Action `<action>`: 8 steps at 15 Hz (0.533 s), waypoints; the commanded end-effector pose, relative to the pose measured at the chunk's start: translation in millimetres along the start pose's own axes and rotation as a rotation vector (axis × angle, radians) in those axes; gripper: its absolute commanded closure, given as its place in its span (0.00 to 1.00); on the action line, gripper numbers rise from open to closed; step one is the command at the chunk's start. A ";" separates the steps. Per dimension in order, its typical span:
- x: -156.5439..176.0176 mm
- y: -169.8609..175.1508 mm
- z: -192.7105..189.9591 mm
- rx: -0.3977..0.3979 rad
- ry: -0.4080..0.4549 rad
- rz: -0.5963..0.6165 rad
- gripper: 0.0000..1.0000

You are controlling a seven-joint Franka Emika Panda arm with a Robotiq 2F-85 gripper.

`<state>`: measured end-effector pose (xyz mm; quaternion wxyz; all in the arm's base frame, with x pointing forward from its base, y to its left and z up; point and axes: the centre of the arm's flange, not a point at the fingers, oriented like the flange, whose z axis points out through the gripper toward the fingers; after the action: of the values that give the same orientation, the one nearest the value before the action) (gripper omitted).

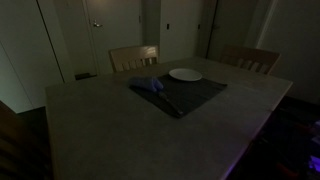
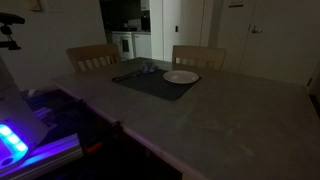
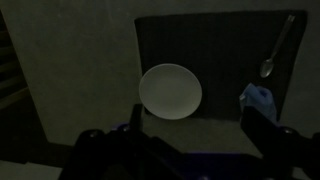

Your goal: Pick up the towel, wipe the plate with it and put the towel back on the table.

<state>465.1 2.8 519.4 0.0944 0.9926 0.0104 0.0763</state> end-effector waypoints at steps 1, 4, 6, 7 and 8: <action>54.2 1.0 27.6 0.031 0.067 -0.099 0.00; 83.6 -8.2 50.3 0.071 0.131 -0.170 0.00; 99.8 -15.4 61.6 0.102 0.161 -0.211 0.00; 107.4 -19.9 68.3 0.121 0.175 -0.229 0.00; 114.1 -23.9 72.4 0.141 0.184 -0.249 0.00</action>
<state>555.5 13.2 471.2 0.0565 0.9816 0.1128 0.1433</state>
